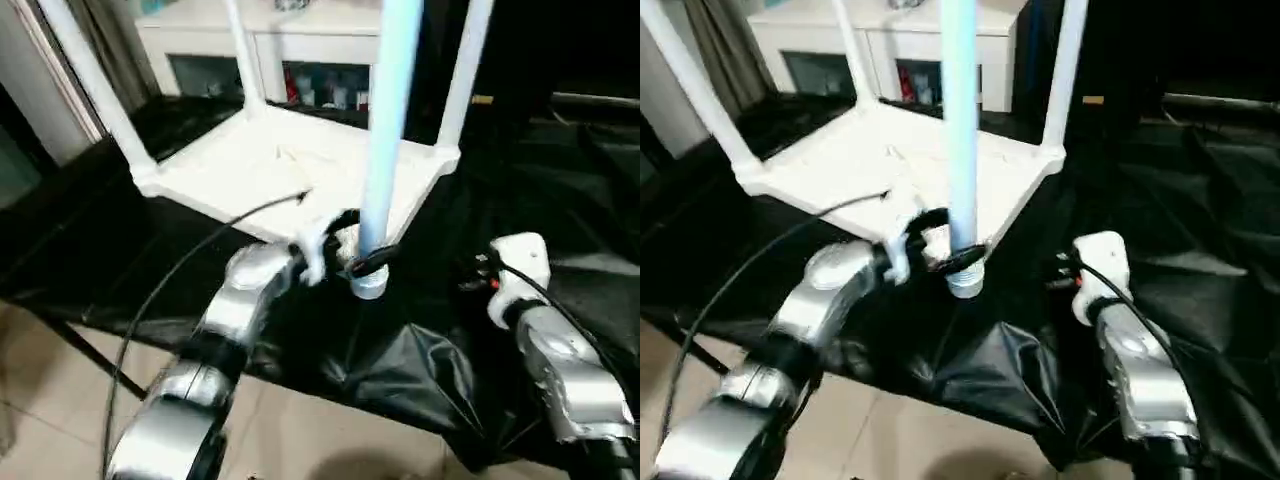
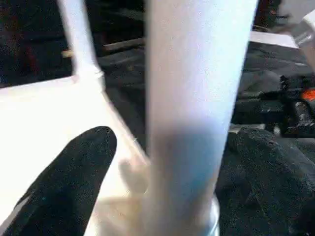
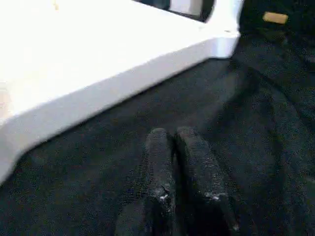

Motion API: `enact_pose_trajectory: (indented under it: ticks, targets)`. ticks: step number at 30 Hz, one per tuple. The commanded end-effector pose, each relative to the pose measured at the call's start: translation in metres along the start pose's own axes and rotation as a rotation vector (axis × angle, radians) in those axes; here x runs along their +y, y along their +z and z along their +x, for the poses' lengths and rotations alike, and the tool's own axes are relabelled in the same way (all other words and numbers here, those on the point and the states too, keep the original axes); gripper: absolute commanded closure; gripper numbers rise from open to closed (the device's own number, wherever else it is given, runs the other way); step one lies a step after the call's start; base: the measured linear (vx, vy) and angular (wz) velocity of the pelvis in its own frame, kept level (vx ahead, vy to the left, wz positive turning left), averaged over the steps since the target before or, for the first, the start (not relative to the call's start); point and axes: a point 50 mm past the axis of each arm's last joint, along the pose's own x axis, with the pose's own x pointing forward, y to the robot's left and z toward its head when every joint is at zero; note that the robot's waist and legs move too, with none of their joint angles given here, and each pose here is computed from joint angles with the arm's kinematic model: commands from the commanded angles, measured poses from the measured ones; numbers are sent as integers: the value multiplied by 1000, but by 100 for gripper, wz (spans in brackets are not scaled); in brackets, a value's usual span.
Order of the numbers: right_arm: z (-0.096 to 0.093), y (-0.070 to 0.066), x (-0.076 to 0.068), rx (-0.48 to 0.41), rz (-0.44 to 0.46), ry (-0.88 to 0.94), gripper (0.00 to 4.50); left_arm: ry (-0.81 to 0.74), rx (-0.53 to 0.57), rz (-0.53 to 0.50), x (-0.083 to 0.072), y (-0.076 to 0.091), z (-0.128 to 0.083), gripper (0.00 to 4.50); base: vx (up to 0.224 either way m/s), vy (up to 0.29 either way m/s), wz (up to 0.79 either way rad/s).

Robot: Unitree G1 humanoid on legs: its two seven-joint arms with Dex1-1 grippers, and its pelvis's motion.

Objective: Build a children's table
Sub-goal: Rotate table base

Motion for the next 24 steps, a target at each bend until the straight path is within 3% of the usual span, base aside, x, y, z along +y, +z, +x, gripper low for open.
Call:
enact_pose_trajectory:
  ticks: [1,4,7,11,16,20,24]
  targets:
    - [5,-1,8,1,11,26,423,72,25,46,8,-3,-10,0,0,0,0]
    - [7,-2,13,1,23,45,423,65,54,100,12,-9,-27,0,0,0,0]
    - [8,-3,16,9,9,68,423,76,215,203,24,-13,-33,0,0,0,0]
    - [7,-4,16,17,-20,93,423,19,326,301,30,-12,-29,0,0,0,0]
    - [8,-3,11,21,-56,106,423,-147,434,377,26,-11,-17,0,0,0,0]
    - [7,-1,8,16,-58,102,423,-98,417,373,29,-7,-9,0,0,0,0]
    - [4,2,4,8,-73,71,423,20,223,220,28,5,-6,0,0,0,0]
